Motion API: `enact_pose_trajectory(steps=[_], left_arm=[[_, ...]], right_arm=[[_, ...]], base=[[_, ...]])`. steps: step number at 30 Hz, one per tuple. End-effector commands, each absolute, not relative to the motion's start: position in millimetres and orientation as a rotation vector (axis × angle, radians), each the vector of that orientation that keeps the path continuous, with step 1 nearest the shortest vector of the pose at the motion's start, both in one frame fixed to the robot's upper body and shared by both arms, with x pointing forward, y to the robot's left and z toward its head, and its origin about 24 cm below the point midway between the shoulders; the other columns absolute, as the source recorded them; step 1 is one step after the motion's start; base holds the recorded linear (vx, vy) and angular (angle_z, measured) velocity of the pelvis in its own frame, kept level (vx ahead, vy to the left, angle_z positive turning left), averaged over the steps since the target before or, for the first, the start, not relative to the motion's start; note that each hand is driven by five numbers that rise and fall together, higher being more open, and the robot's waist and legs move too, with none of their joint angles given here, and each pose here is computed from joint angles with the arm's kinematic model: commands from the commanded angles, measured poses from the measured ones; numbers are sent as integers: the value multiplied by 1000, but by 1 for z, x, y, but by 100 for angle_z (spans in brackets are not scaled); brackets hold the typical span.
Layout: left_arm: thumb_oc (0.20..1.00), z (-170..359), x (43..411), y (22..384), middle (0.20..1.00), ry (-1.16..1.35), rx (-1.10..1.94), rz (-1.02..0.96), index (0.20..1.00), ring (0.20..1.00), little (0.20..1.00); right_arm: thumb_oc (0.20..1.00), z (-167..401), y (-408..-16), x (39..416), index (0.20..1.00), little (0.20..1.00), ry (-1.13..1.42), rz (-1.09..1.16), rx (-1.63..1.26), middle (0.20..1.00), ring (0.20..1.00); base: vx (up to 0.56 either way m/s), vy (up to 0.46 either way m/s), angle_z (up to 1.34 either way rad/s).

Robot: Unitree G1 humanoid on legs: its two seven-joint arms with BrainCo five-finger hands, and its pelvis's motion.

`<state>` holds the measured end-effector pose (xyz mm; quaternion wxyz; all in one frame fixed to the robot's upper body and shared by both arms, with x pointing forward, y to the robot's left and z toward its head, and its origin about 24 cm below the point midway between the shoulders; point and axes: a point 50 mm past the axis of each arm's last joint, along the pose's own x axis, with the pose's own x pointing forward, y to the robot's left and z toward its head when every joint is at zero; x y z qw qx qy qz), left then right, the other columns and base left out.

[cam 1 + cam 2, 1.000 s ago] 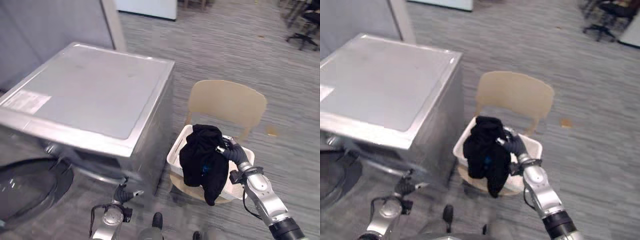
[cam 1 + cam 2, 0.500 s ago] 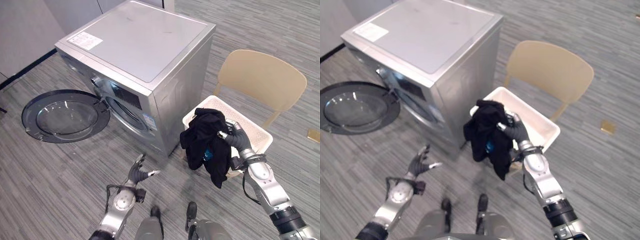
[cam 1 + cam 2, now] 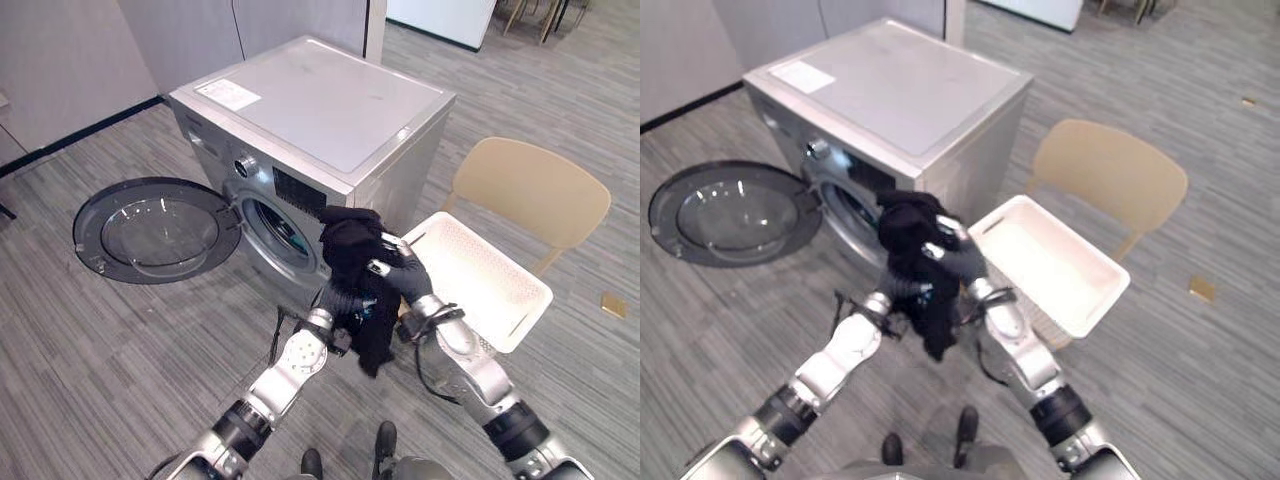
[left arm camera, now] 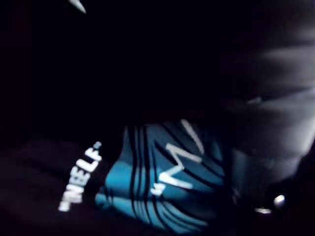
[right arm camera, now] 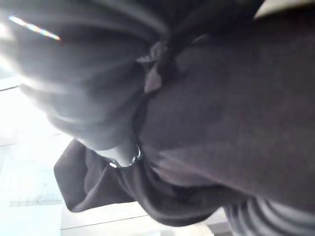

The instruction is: Grab the laundry basket,head to the washer,open it,put in the laundry and shut it.

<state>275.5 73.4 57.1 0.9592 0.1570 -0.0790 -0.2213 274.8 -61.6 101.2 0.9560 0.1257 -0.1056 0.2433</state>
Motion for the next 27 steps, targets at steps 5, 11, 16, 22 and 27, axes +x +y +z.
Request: enact_pose_trajectory(steps=[5,11,16,22,27], left_arm=[[200,81,288,36,200,-312,312,-473,200,200,200],[200,71,289,64,200,-248,278,-377,200,200,200],[200,52,280,109,200,-158,298,-277,200,200,200],[200,10,246,177,200,56,337,-146,200,200,200],[200,-27,207,230,200,284,395,-33,200,200,200]], right_arm=[[708,120,-23,262,708,708,-253,667,508,708,708],[1000,106,-38,257,1000,1000,-211,658,442,1000,1000],[1000,97,-95,260,1000,1000,-257,468,182,1000,1000],[1000,70,-183,238,1000,1000,-167,191,-244,1000,1000],[1000,11,-236,202,1000,1000,155,64,-413,1000,1000]], base=[[-15,17,-8],[-4,4,-7],[12,2,-4],[5,-2,0],[0,0,0]])
